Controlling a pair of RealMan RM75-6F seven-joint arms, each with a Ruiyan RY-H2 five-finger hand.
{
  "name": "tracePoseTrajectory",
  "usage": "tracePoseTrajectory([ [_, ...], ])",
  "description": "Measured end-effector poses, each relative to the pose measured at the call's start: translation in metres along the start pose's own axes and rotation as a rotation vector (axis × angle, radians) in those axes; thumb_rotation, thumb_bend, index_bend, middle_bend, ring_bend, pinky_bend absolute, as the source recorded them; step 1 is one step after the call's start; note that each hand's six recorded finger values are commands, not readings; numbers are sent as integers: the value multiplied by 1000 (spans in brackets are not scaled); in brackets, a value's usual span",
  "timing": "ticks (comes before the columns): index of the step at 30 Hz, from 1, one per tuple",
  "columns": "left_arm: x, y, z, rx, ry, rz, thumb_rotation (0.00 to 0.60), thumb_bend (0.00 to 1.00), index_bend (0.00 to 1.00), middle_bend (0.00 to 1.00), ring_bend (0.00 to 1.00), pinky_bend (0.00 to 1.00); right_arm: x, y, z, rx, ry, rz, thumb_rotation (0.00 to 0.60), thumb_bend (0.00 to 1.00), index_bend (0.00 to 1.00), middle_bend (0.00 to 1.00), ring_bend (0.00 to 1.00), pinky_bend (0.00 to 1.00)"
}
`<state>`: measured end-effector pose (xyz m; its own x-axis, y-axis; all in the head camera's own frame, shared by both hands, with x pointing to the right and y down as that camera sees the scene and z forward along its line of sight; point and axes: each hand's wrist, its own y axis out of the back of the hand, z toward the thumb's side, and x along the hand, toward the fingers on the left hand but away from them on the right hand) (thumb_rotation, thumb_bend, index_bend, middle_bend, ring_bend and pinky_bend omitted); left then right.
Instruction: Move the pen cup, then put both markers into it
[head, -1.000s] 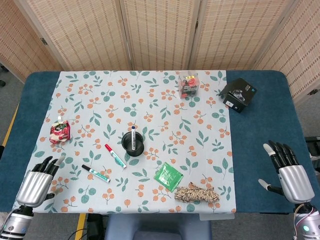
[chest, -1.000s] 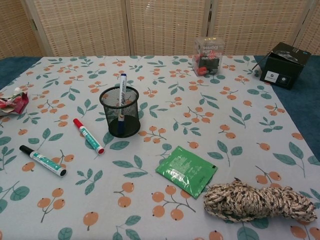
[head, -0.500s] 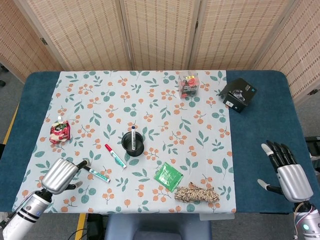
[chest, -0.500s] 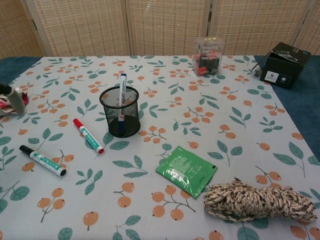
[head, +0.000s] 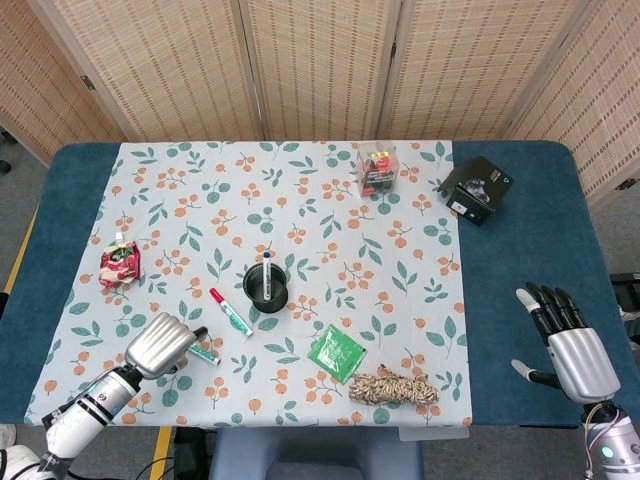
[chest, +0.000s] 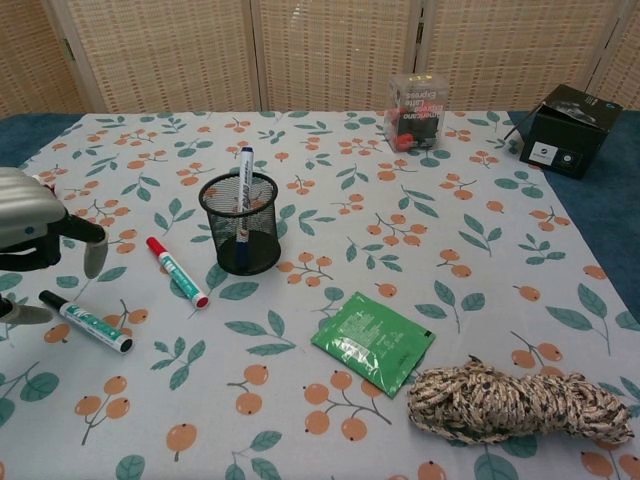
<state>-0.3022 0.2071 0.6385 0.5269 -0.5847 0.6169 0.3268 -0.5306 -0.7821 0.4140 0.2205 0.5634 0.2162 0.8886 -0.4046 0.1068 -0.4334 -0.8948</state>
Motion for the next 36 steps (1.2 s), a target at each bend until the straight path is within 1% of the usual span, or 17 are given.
tracePoseTrajectory([
  [8,11,-13,2,22,-14,-72,600,297,511,1000,948,941,-1,-4,1,15,1,20,600,114,0,0,0,0],
  [16,20,-17,4,4,-22,-105,600,299,513,1000,948,941,-3,-5,1,17,-1,28,600,115,0,0,0,0],
  [23,29,-29,4,8,-24,-148,600,299,516,1000,948,941,-2,-3,0,11,2,29,600,115,0,0,0,0],
  [36,37,-36,4,19,-24,-174,600,300,549,1000,948,941,-3,-3,-2,7,1,39,600,115,0,0,0,0],
])
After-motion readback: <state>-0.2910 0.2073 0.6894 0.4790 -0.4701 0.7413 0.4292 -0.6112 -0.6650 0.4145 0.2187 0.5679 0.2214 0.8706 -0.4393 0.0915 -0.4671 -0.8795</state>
